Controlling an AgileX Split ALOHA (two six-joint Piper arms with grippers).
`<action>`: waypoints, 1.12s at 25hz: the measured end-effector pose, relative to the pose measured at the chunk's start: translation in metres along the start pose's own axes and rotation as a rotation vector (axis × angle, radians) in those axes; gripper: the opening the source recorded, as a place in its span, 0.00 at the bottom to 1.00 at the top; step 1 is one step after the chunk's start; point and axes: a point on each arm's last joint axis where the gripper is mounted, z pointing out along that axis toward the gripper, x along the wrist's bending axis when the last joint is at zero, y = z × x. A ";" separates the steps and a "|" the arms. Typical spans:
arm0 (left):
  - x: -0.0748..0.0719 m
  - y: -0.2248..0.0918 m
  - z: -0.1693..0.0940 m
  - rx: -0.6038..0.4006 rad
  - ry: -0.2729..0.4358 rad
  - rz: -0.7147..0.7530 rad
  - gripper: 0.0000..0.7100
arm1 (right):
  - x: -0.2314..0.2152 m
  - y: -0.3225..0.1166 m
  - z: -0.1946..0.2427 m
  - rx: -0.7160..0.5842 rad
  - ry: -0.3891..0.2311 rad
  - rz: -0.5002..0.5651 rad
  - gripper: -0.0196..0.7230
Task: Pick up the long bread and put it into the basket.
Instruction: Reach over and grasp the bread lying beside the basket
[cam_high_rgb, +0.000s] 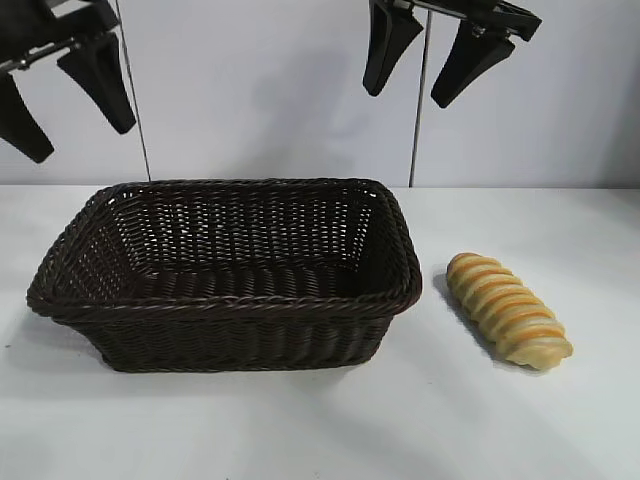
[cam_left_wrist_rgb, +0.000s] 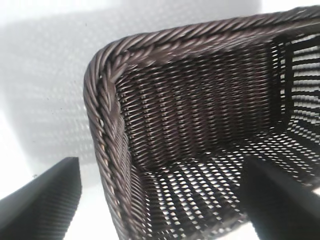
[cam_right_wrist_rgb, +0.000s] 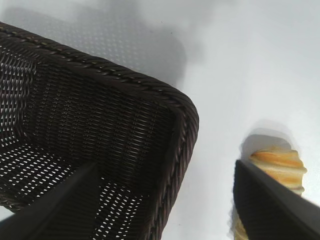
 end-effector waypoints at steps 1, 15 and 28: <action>-0.002 -0.002 0.003 0.009 -0.029 -0.015 0.88 | 0.000 0.000 0.000 0.000 0.000 0.000 0.75; -0.017 -0.014 0.036 0.009 -0.066 -0.026 0.88 | 0.000 0.000 0.000 0.001 0.000 0.000 0.75; -0.017 -0.013 0.037 0.002 -0.065 -0.027 0.88 | -0.012 -0.001 -0.001 0.013 -0.133 -0.025 0.75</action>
